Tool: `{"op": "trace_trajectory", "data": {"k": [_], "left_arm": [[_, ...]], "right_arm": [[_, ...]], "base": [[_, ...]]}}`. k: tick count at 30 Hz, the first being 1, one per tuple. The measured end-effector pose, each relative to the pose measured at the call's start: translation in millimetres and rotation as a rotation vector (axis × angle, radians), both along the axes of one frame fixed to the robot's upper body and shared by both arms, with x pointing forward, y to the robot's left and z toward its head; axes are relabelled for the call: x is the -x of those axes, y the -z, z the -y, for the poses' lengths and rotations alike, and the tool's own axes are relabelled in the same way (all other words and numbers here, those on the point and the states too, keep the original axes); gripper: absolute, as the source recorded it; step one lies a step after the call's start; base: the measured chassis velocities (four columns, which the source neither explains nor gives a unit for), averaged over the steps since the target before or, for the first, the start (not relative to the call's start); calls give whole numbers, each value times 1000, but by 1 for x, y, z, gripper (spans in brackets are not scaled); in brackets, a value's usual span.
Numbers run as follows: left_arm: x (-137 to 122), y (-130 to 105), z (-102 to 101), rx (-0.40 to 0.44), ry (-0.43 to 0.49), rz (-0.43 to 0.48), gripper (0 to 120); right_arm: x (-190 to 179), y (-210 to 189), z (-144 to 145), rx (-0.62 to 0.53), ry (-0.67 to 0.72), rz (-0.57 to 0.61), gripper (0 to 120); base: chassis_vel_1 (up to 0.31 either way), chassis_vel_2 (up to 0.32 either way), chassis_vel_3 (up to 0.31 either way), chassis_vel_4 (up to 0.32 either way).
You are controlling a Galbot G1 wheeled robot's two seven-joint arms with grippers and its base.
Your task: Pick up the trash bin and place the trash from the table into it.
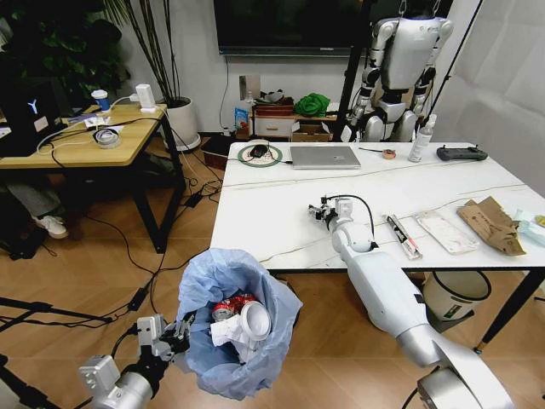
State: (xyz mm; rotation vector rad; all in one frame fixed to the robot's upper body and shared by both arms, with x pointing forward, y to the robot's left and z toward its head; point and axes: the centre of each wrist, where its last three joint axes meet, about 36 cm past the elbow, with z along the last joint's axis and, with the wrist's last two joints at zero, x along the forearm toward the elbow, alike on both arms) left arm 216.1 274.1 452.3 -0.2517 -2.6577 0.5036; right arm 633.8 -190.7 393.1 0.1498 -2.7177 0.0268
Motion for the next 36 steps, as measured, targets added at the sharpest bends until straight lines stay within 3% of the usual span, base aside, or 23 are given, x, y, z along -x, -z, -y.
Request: {"op": "trace_trajectory", "data": {"k": [17, 24, 31, 36], "left_arm": [[-1, 0, 0, -1, 3, 0, 0], [-1, 0, 1, 1, 5, 0, 0], [-2, 0, 2, 5, 10, -3, 0], [-3, 0, 1, 13, 13, -4, 0]], "right_arm": [[5, 2, 8, 10, 1, -9, 0], [10, -1, 8, -2, -12, -6, 0], [39, -58, 10, -106, -136, 134, 0], [110, -123, 23, -212, -456, 339, 0]], "base": [[0, 0, 0, 0], [0, 0, 0, 0], [0, 0, 0, 0], [0, 0, 0, 0]]}}
